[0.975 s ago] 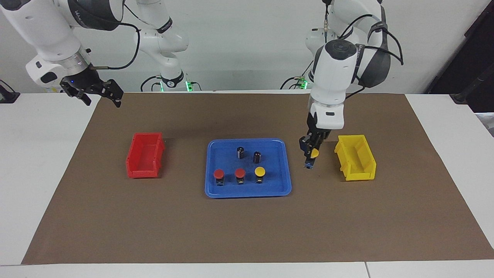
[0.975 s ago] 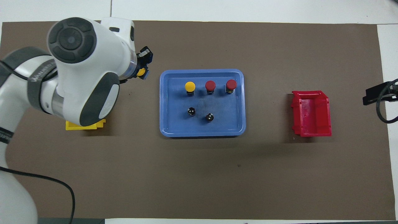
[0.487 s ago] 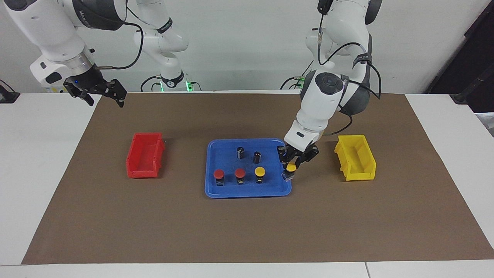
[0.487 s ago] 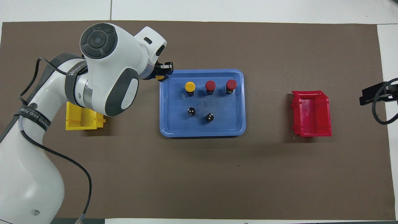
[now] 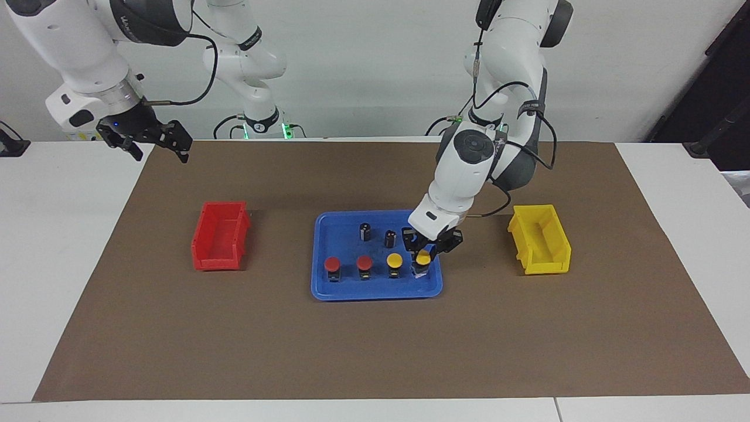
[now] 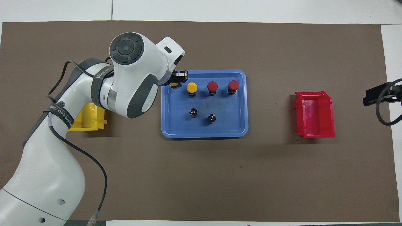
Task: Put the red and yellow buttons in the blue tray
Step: 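Carry the second yellow button into the blue tray with the left gripper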
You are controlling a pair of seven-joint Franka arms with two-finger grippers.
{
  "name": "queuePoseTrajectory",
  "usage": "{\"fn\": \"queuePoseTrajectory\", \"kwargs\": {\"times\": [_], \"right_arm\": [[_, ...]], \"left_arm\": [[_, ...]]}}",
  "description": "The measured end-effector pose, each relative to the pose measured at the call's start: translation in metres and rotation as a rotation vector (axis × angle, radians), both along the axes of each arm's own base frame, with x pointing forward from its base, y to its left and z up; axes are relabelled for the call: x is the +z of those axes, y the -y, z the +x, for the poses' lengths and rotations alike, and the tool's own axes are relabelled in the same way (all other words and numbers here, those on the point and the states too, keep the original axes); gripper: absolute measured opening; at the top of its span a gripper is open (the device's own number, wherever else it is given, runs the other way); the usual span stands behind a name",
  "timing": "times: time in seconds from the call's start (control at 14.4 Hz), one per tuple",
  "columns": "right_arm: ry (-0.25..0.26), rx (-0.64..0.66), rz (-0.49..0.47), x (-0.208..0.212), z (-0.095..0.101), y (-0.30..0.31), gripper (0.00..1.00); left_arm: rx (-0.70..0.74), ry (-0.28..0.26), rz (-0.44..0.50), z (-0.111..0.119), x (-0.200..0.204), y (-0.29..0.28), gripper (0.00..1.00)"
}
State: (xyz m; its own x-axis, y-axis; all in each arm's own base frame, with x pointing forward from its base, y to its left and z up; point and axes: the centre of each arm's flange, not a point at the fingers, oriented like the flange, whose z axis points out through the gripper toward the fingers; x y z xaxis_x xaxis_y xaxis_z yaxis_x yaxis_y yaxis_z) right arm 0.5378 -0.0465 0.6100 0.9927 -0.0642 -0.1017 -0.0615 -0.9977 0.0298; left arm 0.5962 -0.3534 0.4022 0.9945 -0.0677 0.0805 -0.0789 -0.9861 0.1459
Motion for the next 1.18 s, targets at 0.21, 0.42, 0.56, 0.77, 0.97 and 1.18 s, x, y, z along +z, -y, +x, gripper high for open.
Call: {"fn": "queuePoseTrajectory", "kwargs": {"times": [0.21, 0.42, 0.56, 0.77, 0.97, 1.18], "right_arm": [[0.000, 0.000, 0.000, 0.000, 0.000, 0.000, 1.00], [0.000, 0.000, 0.000, 0.000, 0.000, 0.000, 1.00], [0.000, 0.000, 0.000, 0.000, 0.000, 0.000, 1.00], [0.000, 0.000, 0.000, 0.000, 0.000, 0.000, 1.00], [0.000, 0.000, 0.000, 0.000, 0.000, 0.000, 1.00], [0.000, 0.000, 0.000, 0.000, 0.000, 0.000, 1.00]], "left_arm": [[0.001, -0.018, 0.004, -0.003, -0.010, 0.004, 0.42], [0.018, -0.027, 0.003, -0.008, -0.024, 0.009, 0.42], [0.023, -0.029, 0.004, -0.010, -0.030, 0.008, 0.42], [0.026, -0.035, 0.009, -0.011, -0.034, 0.006, 0.42], [0.028, -0.040, 0.012, -0.011, -0.038, 0.005, 0.42], [0.029, -0.041, 0.013, -0.011, -0.039, 0.004, 0.42]]}}
